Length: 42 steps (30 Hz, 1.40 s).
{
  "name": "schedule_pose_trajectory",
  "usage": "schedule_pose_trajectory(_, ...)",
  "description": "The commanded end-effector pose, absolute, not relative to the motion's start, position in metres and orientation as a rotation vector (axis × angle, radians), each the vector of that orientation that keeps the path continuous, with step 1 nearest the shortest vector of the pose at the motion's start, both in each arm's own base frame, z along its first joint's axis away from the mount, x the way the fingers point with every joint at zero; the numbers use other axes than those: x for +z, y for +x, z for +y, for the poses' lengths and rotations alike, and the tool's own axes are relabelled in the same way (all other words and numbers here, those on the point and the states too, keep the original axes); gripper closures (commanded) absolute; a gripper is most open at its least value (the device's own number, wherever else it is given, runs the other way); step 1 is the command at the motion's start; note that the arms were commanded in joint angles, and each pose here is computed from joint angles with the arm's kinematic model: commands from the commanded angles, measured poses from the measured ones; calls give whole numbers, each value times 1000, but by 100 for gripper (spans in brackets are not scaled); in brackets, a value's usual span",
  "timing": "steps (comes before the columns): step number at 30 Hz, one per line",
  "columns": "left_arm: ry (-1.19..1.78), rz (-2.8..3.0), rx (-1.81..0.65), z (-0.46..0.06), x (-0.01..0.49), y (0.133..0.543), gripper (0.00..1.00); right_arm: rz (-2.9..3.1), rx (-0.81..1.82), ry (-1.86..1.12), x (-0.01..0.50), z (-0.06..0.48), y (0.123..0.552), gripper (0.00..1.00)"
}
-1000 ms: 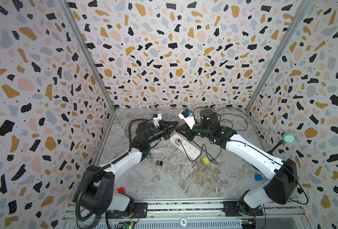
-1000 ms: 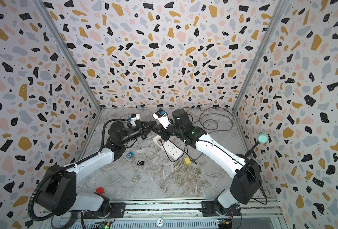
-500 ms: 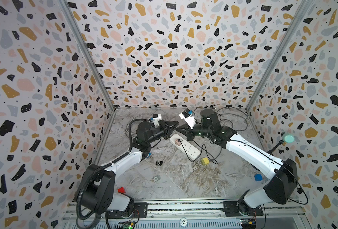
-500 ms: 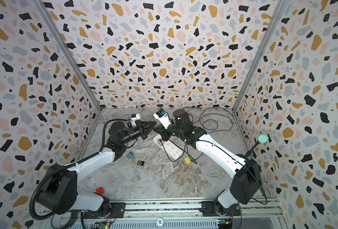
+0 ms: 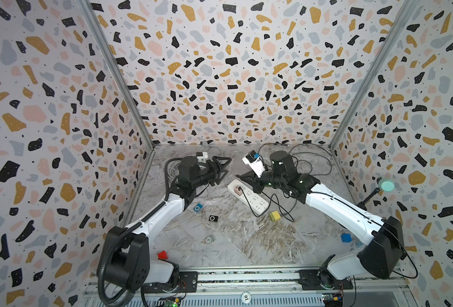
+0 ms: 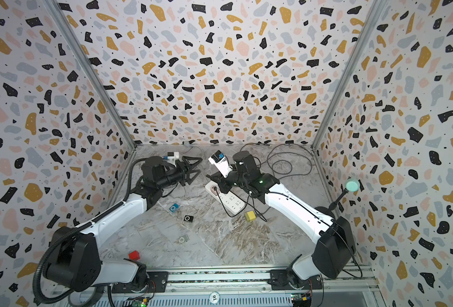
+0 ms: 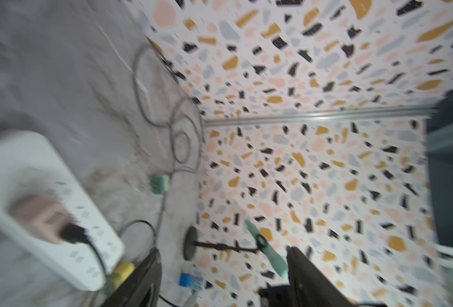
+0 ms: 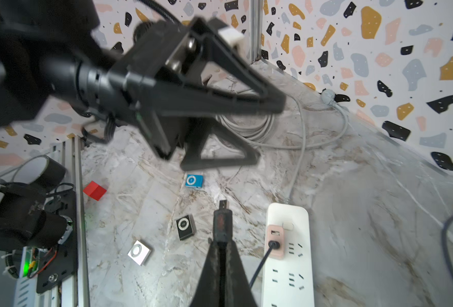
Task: Charge mp3
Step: Pick up the charging cable from the center of the board, then pick up the MP3 player from the center of the board.
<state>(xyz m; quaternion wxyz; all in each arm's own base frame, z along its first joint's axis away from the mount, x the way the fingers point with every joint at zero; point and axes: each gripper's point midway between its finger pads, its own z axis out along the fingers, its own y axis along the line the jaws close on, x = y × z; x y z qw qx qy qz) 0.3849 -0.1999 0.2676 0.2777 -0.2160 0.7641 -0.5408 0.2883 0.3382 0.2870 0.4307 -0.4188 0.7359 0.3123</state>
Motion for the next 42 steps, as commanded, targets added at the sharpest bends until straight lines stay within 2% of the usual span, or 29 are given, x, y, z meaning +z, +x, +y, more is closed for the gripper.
schedule_pose_trajectory(1, -511, 2334, -883, -144, 216, 358, 22, 1800, 696, -1044, 308, 321, 270, 100)
schedule_pose_trajectory(11, -475, 2648, -254, -76, 128, 315, 22, 1820, 683, -1106, 294, 310, 242, 100)
schedule_pose_trajectory(14, -462, 2711, -181, -69, 109, 304, 26, 1830, 697, -1115, 286, 309, 237, 100)
schedule_pose_trajectory(18, -420, 2786, -193, -80, 88, 291, 37, 1831, 723, -1130, 279, 311, 234, 100)
schedule_pose_trajectory(20, -403, 2836, -196, -88, 78, 280, 37, 1835, 730, -1138, 275, 311, 232, 100)
schedule_pose_trajectory(28, -564, 2874, -501, -121, 47, 236, 40, 1834, 760, -1166, 266, 314, 228, 100)
schedule_pose_trajectory(33, -524, 2896, -436, -122, 45, 240, 40, 1837, 776, -1179, 261, 316, 225, 100)
schedule_pose_trajectory(42, -664, 2809, -659, -159, 42, 256, 41, 1834, 781, -1194, 257, 315, 222, 100)
